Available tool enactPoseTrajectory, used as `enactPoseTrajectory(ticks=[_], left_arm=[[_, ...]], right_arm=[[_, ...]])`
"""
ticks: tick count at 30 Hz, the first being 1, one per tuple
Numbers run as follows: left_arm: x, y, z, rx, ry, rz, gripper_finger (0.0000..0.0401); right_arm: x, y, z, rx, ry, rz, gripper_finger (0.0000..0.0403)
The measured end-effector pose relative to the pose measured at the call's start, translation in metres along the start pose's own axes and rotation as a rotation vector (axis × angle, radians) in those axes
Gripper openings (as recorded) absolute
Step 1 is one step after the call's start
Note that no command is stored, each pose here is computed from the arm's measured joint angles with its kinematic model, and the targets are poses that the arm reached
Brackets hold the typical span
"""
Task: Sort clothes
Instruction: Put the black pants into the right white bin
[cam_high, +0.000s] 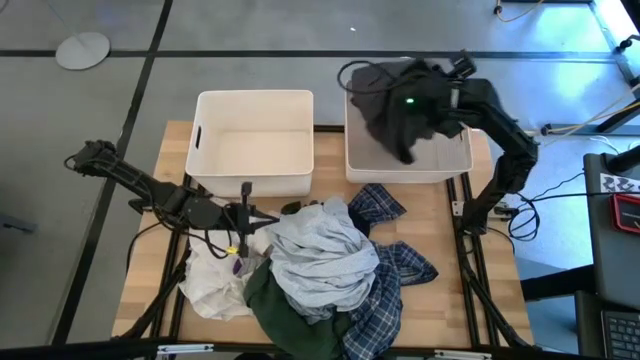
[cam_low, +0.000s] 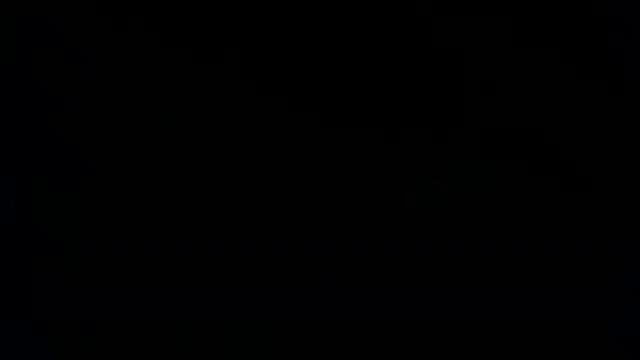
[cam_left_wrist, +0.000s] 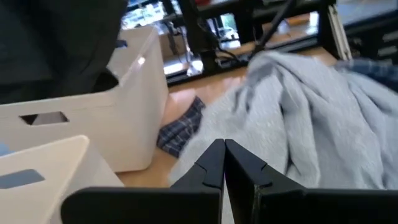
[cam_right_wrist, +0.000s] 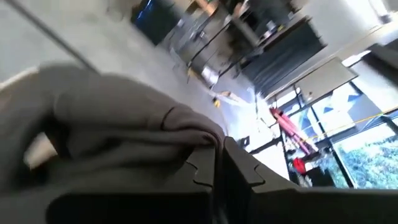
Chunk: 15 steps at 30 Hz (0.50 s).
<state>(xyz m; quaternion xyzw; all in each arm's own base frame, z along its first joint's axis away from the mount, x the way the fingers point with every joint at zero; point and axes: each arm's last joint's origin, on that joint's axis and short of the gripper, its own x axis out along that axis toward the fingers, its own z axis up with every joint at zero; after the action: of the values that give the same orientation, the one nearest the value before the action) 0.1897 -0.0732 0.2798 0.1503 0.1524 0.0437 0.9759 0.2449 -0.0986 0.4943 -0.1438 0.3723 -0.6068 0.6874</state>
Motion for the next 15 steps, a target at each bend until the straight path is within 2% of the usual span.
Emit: enactPoseTrajectory(ticks=[7, 15], left_arm=[[0.000, -0.002, -0.004, -0.005, 0.011, -0.004, 0.0001], [0.000, -0.003, -0.006, -0.028, 0.023, -0.011, 0.0001]], right_arm=[[0.037, 0.036, -0.015, -0.083, 0.167, 0.100, 0.0017], [0.092, 0.067, -0.047, -0.146, 0.353, 0.036, 0.0018]])
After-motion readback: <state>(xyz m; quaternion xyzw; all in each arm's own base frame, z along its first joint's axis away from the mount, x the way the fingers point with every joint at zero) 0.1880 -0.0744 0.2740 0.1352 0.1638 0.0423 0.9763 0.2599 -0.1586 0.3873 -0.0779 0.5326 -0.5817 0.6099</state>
